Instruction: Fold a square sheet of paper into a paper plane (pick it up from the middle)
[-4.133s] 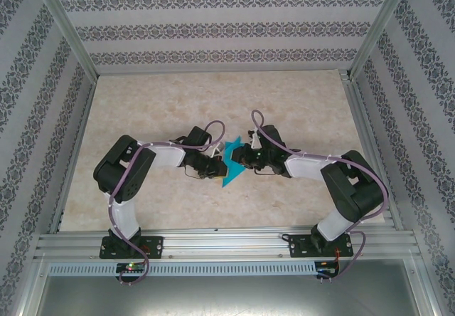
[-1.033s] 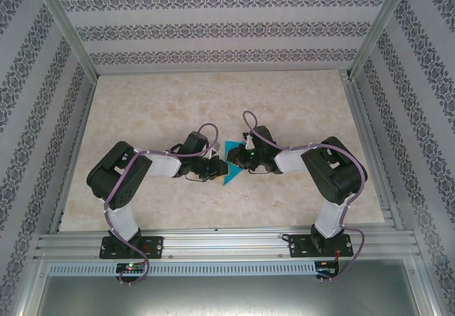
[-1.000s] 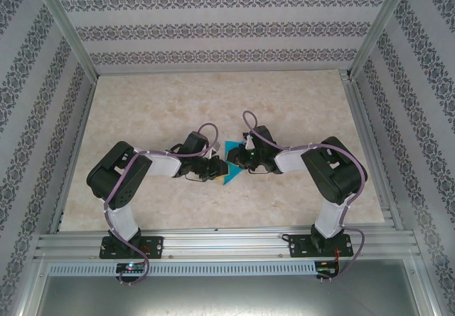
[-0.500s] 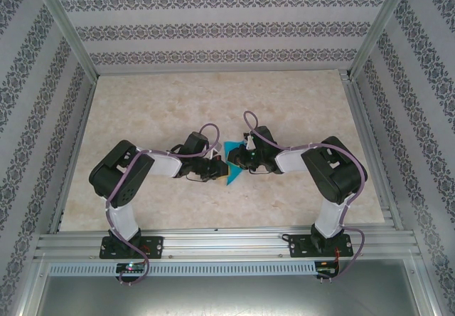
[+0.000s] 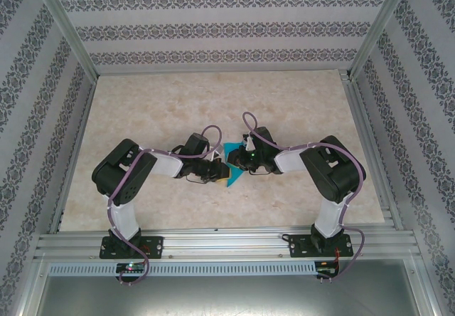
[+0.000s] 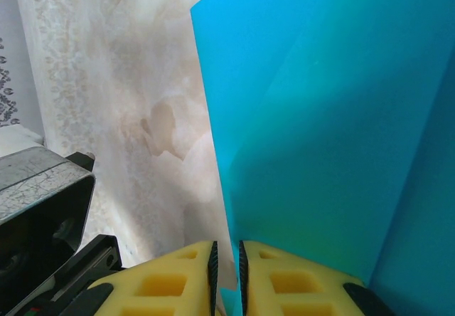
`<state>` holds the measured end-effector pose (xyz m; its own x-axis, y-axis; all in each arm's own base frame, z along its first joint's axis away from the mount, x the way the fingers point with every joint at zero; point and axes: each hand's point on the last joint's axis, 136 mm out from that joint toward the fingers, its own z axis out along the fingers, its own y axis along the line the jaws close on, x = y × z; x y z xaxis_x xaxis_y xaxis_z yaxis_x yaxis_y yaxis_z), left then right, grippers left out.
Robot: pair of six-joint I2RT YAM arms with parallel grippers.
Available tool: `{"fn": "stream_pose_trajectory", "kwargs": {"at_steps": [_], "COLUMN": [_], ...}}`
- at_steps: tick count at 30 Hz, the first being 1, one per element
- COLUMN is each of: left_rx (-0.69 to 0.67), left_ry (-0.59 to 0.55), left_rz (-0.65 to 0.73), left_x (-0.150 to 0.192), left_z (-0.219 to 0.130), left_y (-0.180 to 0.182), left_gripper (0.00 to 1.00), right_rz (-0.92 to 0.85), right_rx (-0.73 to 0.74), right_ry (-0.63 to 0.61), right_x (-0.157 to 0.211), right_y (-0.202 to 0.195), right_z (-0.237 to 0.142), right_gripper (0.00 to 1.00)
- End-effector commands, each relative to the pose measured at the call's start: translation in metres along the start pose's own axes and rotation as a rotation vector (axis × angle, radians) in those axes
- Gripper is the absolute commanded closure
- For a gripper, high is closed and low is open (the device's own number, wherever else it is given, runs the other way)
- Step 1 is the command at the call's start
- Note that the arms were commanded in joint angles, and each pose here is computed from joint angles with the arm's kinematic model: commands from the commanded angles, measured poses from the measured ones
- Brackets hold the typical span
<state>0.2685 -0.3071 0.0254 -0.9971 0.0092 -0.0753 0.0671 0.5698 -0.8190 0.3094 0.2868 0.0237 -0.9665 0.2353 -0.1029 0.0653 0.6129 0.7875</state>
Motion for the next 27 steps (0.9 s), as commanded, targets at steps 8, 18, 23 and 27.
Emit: {"fn": "stream_pose_trajectory", "kwargs": {"at_steps": [8,18,23,27], "left_rx": [0.011,-0.016,-0.018,-0.013], "left_ry": [0.002,0.084,0.129,0.114], "left_rz": [0.033,0.075,0.081,0.076], "left_x": [0.006,0.033,0.043,0.044], "left_z": [-0.006,0.002,0.007,0.003], "left_y": [-0.016,-0.006,0.0,-0.002], "left_gripper": [0.82,0.95,0.92,0.82], "right_rz": [0.005,0.011,0.013,0.013], "right_rx": [0.047,0.062,0.066,0.069], "right_ry": [0.046,0.051,0.053,0.058], "right_x": [0.018,0.021,0.021,0.023], "right_y": [-0.019,-0.025,-0.027,-0.028], "right_z": [0.002,0.004,0.004,0.004], "right_gripper": [0.82,0.82,0.82,0.82]}}
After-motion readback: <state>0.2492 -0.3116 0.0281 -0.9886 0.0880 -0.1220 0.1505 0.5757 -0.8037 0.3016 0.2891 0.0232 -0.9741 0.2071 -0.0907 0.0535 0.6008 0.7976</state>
